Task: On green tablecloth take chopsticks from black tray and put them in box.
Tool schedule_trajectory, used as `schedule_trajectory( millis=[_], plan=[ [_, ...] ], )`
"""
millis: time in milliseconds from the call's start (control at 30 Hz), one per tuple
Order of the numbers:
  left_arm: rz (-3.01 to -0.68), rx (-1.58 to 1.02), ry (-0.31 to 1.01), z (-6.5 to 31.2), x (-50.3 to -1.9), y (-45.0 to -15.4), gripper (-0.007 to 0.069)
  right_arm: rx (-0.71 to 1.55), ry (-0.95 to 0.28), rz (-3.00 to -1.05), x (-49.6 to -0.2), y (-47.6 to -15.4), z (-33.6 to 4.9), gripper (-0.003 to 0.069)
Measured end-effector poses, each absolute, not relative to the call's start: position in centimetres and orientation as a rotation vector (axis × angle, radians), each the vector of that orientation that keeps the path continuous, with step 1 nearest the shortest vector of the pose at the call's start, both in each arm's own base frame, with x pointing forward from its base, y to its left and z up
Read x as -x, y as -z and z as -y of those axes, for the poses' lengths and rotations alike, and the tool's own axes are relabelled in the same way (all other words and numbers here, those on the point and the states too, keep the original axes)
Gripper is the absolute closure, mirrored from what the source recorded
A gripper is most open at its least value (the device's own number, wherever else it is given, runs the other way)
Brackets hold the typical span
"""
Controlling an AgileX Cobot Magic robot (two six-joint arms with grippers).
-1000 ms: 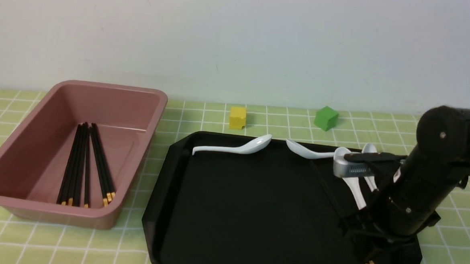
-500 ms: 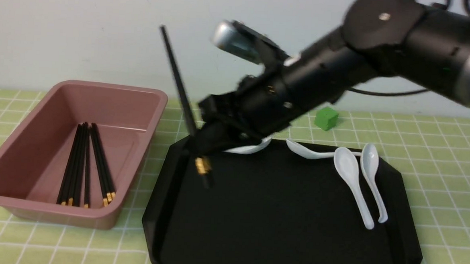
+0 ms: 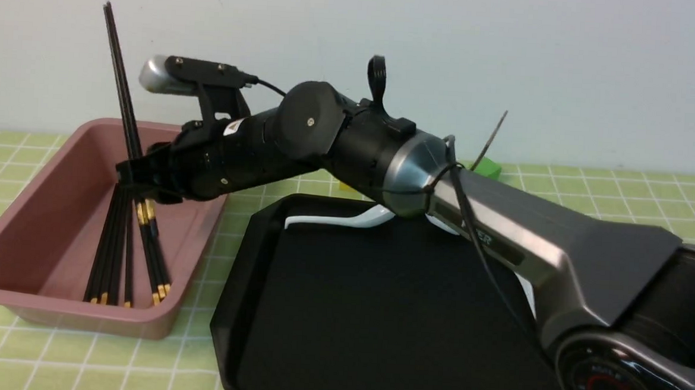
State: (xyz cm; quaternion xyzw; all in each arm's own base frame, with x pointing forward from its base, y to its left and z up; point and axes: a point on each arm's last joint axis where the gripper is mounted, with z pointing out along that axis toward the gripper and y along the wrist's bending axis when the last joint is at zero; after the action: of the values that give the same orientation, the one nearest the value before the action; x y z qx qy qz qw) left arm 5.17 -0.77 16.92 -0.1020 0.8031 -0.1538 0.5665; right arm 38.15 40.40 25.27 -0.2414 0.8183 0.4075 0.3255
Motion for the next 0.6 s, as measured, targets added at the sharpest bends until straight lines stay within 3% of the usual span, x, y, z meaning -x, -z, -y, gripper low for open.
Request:
schedule_trajectory(
  millis=[133, 233, 267, 367, 400, 433, 600],
  plan=[
    [-1.888, 0.240, 0.362, 0.8, -5.2, -16.9, 0.0387, 0.777, -0.963, -2.193, -37.8, -25.0, -39.9, 0.0398],
    [-1.888, 0.240, 0.362, 0.8, -5.2, -16.9, 0.0387, 0.917, -0.782, -2.302, -36.9, -26.4, -38.3, 0.0472],
    [-1.888, 0.240, 0.362, 0.8, -5.2, -16.9, 0.0387, 0.931, -0.772, -2.305, -36.8, -26.3, -38.2, 0.0479],
    [-1.888, 0.240, 0.362, 0.8, -5.2, -16.9, 0.0387, 1.030, -0.579, -2.395, -35.4, -30.1, -35.7, 0.0606],
    [-1.888, 0.240, 0.362, 0.8, -5.2, -16.9, 0.0387, 1.037, -0.565, -2.411, -35.3, -30.3, -35.5, 0.0613],
    [-1.888, 0.240, 0.362, 0.8, -5.2, -16.9, 0.0387, 1.042, -0.479, -2.398, -34.5, -33.1, -34.0, 0.0663],
    [-1.888, 0.240, 0.362, 0.8, -5.2, -16.9, 0.0387, 0.927, -0.362, -2.214, -31.1, -43.2, -29.0, 0.0670]
  ],
)
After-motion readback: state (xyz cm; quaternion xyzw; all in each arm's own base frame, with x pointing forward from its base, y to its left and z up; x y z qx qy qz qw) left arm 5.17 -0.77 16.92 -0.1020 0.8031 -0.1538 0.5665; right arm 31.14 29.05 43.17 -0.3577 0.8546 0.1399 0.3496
